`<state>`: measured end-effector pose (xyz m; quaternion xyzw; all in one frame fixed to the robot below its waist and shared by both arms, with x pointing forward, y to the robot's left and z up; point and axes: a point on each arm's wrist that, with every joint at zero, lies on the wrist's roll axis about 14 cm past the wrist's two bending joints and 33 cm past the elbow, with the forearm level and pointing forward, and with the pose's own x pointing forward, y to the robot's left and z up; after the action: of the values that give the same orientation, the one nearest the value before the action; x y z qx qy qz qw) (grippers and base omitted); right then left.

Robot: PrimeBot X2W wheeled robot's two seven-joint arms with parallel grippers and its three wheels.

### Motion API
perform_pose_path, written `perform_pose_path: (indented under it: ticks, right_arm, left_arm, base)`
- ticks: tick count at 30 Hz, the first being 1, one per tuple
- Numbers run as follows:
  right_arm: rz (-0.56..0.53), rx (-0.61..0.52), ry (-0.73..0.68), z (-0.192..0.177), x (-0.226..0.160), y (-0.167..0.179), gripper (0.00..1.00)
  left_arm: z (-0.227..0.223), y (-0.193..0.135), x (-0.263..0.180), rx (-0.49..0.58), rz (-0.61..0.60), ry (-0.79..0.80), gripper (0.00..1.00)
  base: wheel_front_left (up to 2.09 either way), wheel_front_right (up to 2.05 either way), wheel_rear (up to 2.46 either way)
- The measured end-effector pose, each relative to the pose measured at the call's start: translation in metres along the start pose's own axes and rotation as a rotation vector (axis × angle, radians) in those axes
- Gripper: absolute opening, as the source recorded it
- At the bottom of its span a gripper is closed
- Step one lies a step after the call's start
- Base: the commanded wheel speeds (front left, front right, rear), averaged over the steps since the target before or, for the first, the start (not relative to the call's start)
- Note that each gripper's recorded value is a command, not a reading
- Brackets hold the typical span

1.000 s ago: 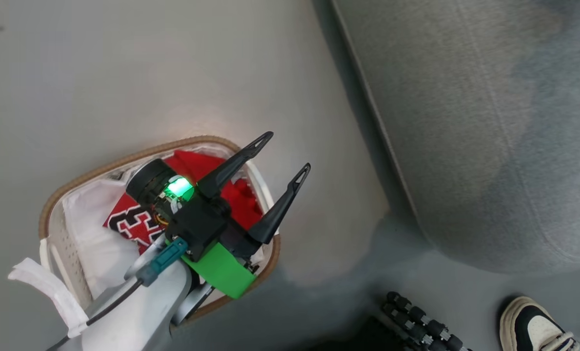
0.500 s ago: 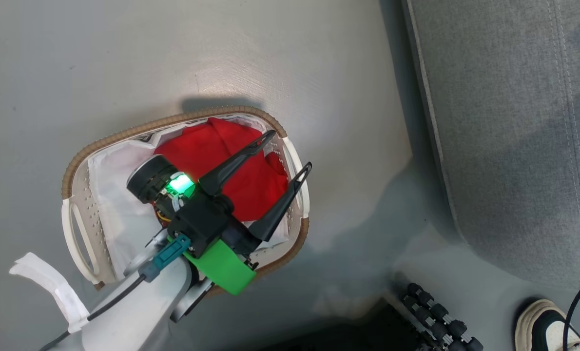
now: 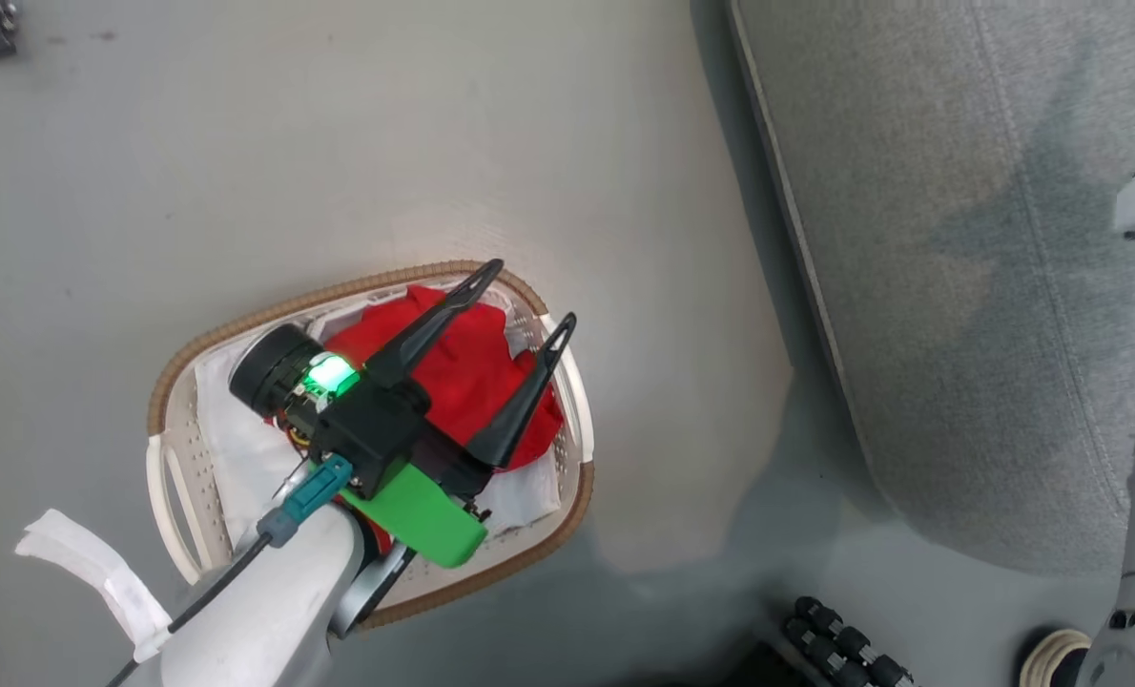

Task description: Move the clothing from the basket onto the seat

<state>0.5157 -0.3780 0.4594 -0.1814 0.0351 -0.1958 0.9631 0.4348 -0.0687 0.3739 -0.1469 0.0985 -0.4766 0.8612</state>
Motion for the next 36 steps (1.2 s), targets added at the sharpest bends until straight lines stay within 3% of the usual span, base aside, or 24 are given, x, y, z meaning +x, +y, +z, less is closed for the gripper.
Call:
perform_pose_path:
  ticks: [10,17,28,36]
  right_arm:
    - [0.128,0.117,-0.092,0.041,-0.027,0.039,1.00]
    - [0.245,0.214,-0.120,0.059,-0.048,0.083,1.00]
    - [0.384,0.293,-0.110,0.071,-0.085,0.125,1.00]
    - [0.448,0.305,-0.085,0.069,-0.113,0.141,1.00]
  left_arm:
    - [0.029,0.011,-0.019,0.033,0.134,-0.036,1.00]
    - [0.048,0.043,-0.056,0.050,0.336,-0.065,1.00]
    - [0.072,0.072,-0.119,0.088,0.579,-0.099,1.00]
    - [0.072,0.074,-0.163,0.067,0.715,-0.104,1.00]
  base:
    - [0.00,0.00,0.00]
    - [0.00,0.00,0.00]
    - [0.00,0.00,0.00]
    - [0.00,0.00,0.00]
